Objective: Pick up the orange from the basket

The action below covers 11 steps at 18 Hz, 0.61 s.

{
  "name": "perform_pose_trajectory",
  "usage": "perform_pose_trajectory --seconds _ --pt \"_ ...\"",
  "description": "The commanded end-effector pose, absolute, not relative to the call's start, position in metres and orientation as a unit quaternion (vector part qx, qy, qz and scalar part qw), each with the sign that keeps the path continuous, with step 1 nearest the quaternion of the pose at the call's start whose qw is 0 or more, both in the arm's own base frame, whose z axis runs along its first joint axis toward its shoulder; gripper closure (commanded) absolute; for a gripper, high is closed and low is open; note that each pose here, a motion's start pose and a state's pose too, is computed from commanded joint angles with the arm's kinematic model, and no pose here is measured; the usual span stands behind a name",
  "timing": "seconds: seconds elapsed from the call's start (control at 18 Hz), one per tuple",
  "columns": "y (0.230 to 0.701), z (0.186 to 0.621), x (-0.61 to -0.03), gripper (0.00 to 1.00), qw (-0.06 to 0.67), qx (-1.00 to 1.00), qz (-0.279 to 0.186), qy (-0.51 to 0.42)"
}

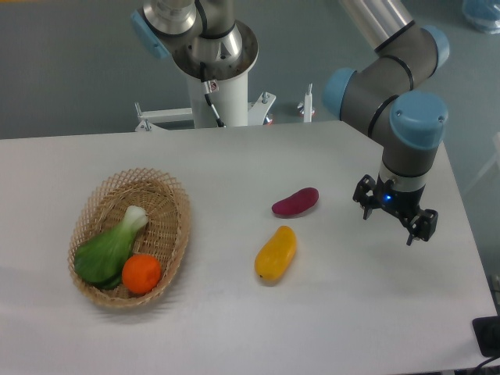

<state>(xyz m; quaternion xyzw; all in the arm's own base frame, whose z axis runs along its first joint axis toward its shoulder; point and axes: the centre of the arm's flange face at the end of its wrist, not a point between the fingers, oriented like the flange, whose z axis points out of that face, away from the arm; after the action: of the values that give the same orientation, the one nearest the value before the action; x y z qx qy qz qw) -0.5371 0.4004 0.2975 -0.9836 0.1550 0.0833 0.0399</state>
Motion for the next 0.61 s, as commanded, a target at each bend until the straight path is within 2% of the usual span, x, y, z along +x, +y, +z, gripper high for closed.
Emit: perform_pose_trajectory --seconds 0.61 --pt "0.3978 0.2932 -0.5337 0.00 0.043 -0.984 0.076 0.154"
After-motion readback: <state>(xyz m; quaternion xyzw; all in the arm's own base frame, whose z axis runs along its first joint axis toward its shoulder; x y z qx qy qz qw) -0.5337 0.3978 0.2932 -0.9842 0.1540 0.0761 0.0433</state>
